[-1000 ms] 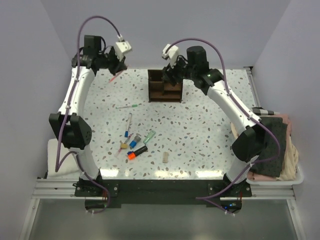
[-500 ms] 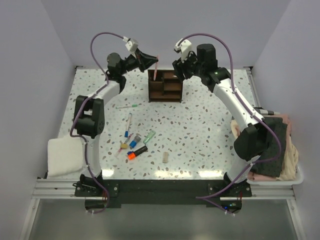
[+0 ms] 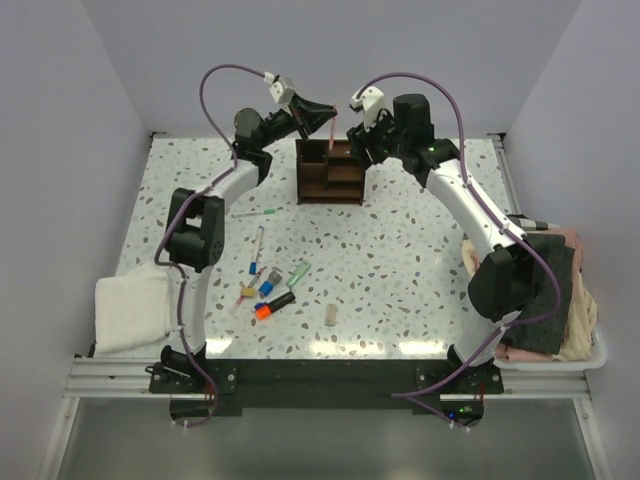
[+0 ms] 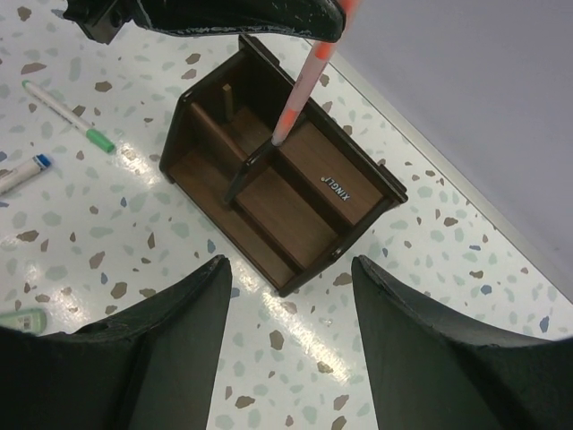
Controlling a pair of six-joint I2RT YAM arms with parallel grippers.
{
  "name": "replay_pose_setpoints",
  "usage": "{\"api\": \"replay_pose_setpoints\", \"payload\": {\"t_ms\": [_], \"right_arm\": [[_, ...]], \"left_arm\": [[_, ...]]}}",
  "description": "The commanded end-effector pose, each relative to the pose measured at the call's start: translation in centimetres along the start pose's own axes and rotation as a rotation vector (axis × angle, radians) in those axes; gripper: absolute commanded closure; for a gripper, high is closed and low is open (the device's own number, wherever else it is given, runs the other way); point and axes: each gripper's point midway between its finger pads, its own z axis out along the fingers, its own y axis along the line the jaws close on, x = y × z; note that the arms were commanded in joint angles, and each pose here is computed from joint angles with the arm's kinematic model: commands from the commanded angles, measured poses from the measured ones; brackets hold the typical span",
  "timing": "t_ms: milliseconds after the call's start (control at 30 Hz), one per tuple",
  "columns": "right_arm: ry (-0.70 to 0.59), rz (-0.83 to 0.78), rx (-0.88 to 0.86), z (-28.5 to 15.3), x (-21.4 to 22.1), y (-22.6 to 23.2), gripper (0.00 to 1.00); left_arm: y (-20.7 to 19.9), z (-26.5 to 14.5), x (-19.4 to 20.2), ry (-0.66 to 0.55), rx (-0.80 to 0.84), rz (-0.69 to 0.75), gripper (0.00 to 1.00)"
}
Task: Sort the stationery into containers
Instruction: Place the pen in the storage box, then pick up the pen from the center of the board.
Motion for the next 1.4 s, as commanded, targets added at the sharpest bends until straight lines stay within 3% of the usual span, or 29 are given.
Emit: {"api": "replay_pose_setpoints", "payload": {"t_ms": [0, 633, 733, 933, 1033, 1167, 1233, 1267, 1300, 1367], "right_arm": [[-0.033, 0.008, 0.027, -0.5, -1.2, -0.8, 0.4], [0.001, 0.016, 0.006, 1.6, 0.1, -0.9, 0.4], [0.002, 0.02, 0.0, 2.0, 0.2, -0.9, 0.4], [-0.004, 0.027, -0.008, 2.7, 0.0, -0.9, 0.39], [-0.017, 0.029, -0.012, 2.7, -0.5, -0.9, 0.39], [-0.032, 0.017, -0.005, 2.2, -1.0, -1.0, 0.39], [-0.03, 0.015, -0.012, 1.6, -0.7, -0.6, 0.39], [-0.031, 0.009, -0.025, 1.4, -0.6, -0.3, 0.39], [-0.026, 0.009, -0.032, 1.1, -0.4, -0.2, 0.39], [-0.021, -0.001, -0.051, 0.5, 0.0, 0.5, 0.39]], "left_arm": [[2.0, -0.3, -0.2, -0.035, -0.039, 0.101, 1.0], [5.0, -2.8, 4.1, 0.047, -0.106, 0.108, 1.0], [4.9, -3.2, 4.6, 0.061, -0.109, 0.103, 0.8], [4.5, -4.2, 4.0, 0.093, -0.113, 0.132, 0.57], [4.8, -4.8, 1.5, 0.094, -0.179, 0.179, 0.51], [3.2, -6.3, -5.7, 0.096, -0.205, 0.275, 0.46], [2.8, -8.8, -4.7, 0.208, -0.195, 0.302, 0.42], [1.6, -9.4, -6.3, 0.239, -0.182, 0.36, 0.41], [1.5, -11.5, -3.8, 0.379, -0.168, 0.402, 0.4], [0.4, -13.7, -2.8, 0.507, -0.131, 0.463, 0.4]]}}
